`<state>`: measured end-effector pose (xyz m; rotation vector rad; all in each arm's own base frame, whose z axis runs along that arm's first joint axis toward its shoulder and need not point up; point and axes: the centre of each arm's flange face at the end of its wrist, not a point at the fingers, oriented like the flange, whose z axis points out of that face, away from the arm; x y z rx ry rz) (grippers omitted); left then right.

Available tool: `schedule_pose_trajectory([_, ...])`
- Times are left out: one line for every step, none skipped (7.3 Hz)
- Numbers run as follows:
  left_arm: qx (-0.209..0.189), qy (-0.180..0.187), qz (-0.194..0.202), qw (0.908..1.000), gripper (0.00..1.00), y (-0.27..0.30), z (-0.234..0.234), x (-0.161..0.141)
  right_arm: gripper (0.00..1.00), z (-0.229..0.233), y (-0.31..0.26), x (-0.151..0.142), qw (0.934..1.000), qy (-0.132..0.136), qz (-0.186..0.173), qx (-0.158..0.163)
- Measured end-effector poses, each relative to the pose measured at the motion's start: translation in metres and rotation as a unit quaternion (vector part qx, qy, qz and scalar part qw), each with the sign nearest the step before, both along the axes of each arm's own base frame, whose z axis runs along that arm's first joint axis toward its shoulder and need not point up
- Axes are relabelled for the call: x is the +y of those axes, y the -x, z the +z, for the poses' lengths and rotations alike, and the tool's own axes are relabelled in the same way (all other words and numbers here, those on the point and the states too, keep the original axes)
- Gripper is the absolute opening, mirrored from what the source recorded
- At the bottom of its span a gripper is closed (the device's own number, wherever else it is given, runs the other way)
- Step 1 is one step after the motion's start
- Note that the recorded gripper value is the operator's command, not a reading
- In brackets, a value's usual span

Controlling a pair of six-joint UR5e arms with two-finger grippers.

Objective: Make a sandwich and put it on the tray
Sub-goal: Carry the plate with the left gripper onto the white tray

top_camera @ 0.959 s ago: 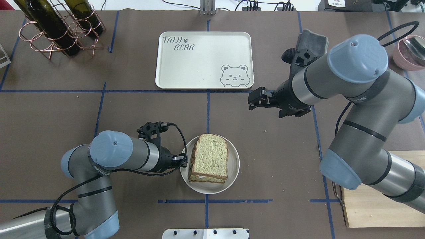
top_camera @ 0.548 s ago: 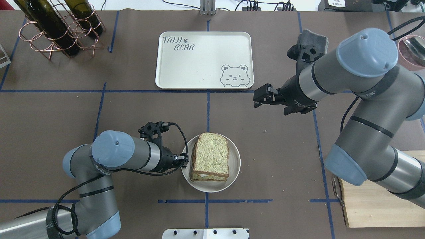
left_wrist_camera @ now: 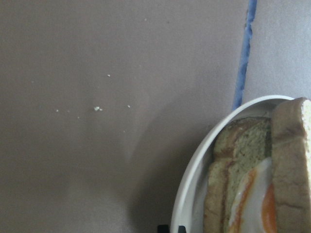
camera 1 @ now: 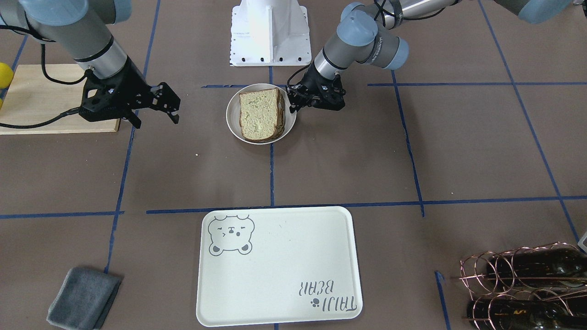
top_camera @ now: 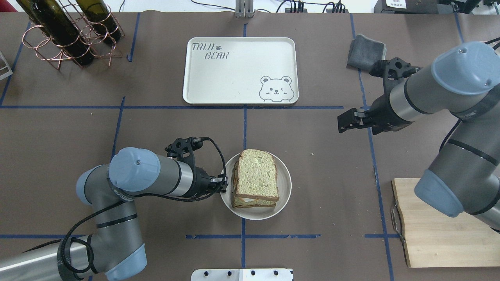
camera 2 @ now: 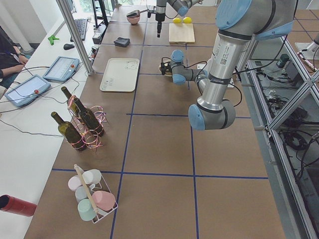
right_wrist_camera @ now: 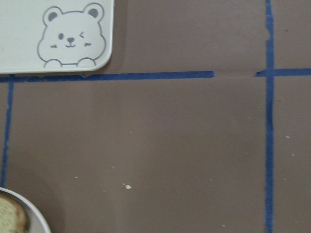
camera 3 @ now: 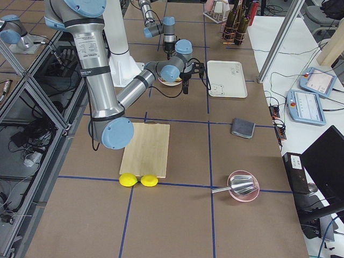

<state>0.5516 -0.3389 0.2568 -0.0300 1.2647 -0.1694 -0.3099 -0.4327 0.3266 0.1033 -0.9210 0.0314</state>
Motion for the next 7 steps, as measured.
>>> schedule_pose_trajectory([0.004, 0.003, -0.005, 1.0000, 0.00, 0.010, -0.016, -0.018, 1.00, 0.023, -0.019, 0.006, 0.9998, -0.009, -0.013, 0.015])
schedule_pose_trajectory([0.005, 0.008, -0.012, 0.9999, 0.00, 0.021, -0.032, -0.039, 1.00, 0.043, -0.039, 0.015, 0.9991, -0.019, -0.026, 0.029])
schedule_pose_trajectory([0.004, 0.010, -0.021, 0.9997, 0.00, 0.029, -0.041, -0.058, 1.00, 0.061, -0.060, 0.022, 0.9982, -0.026, -0.038, 0.039])
schedule_pose_trajectory([0.002, 0.011, -0.031, 0.9995, 0.00, 0.028, -0.048, -0.078, 1.00, 0.077, -0.081, 0.026, 0.9972, -0.032, -0.051, 0.045])
schedule_pose_trajectory([-0.006, 0.016, -0.043, 0.9989, 0.00, 0.015, -0.054, -0.105, 1.00, 0.092, -0.101, 0.029, 0.9963, -0.036, -0.061, 0.049])
schedule_pose_trajectory([-0.019, 0.029, -0.060, 0.9976, 0.00, -0.002, -0.058, -0.139, 1.00, 0.104, -0.119, 0.030, 0.9957, -0.036, -0.070, 0.049])
schedule_pose_trajectory([-0.023, 0.050, -0.083, 0.9950, 0.00, -0.010, -0.054, -0.175, 1.00, 0.112, -0.132, 0.032, 0.9955, -0.035, -0.075, 0.046])
